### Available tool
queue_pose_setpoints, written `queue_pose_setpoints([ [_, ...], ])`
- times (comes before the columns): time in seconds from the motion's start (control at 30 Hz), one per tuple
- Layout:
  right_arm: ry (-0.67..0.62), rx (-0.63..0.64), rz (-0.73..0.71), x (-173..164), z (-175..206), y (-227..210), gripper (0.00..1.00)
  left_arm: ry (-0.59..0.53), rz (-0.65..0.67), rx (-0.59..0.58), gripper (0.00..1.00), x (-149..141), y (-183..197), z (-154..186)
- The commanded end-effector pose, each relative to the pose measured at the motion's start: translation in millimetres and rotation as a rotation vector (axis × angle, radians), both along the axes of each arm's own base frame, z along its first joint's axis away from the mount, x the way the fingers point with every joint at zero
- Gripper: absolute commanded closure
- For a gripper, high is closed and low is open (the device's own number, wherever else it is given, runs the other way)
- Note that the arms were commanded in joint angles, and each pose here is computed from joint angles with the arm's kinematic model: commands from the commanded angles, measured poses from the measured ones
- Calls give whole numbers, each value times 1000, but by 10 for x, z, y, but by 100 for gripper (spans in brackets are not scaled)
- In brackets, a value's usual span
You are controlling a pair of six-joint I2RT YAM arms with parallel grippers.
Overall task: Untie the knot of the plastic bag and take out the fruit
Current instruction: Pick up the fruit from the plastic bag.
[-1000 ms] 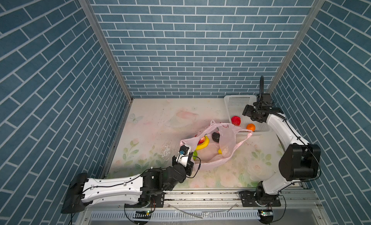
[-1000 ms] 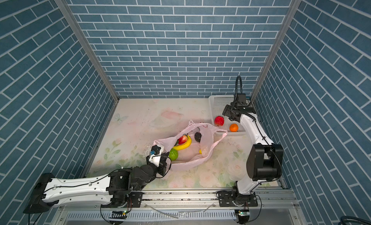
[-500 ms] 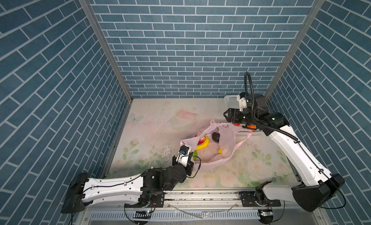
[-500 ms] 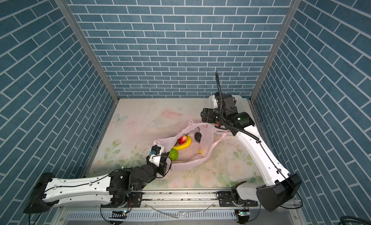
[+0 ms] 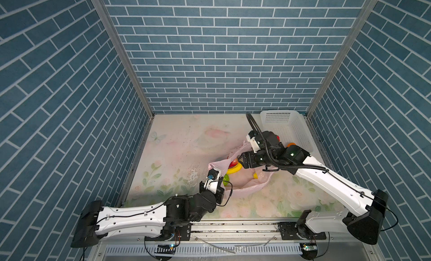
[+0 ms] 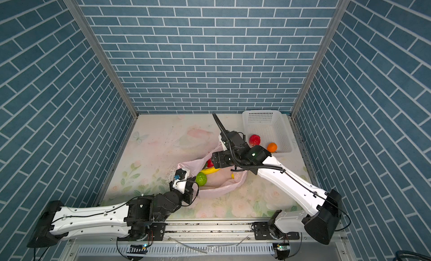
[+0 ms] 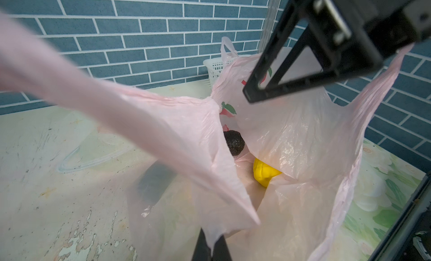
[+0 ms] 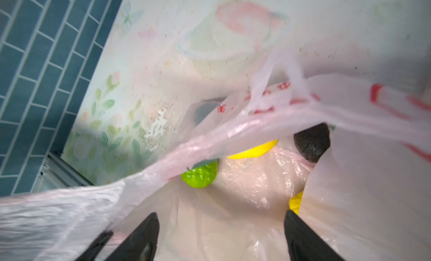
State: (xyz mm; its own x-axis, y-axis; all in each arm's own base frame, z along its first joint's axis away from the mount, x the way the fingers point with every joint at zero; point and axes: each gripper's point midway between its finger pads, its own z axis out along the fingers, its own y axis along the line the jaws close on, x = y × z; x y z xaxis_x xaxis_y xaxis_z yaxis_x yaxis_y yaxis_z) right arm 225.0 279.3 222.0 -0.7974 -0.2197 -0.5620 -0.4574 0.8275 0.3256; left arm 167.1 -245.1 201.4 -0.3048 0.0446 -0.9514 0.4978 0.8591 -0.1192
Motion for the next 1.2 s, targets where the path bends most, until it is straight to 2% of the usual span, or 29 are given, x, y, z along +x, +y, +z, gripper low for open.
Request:
queue_pose_setpoints([
  [0.0,10,-28,-24,-78,-285,40,18,-7,21,2,100,6,75,-15],
  [0.17,61,-67,-16,-293,-690,102,18,-12,35,-16,100,14,121,-3],
  [0.3,158,-49,-24,-405,-1005,200,21,-20,36,-16,100,22,103,25],
  [0.67,322,-61,-126,-465,-1573,298,25,-65,43,-13,100,52,94,141],
  [0.77,290,-42,-162,-327,-1589,380,22,-63,12,15,100,33,27,116],
  [0.9,205,23,-261,29,-1539,486,19,-24,-37,56,100,-19,-69,-25],
  [1.03,129,120,-376,410,-1466,521,18,-7,-44,71,100,-38,-38,-69],
  [1.17,90,142,-436,648,-1450,496,17,8,-44,93,100,-50,-9,-139],
])
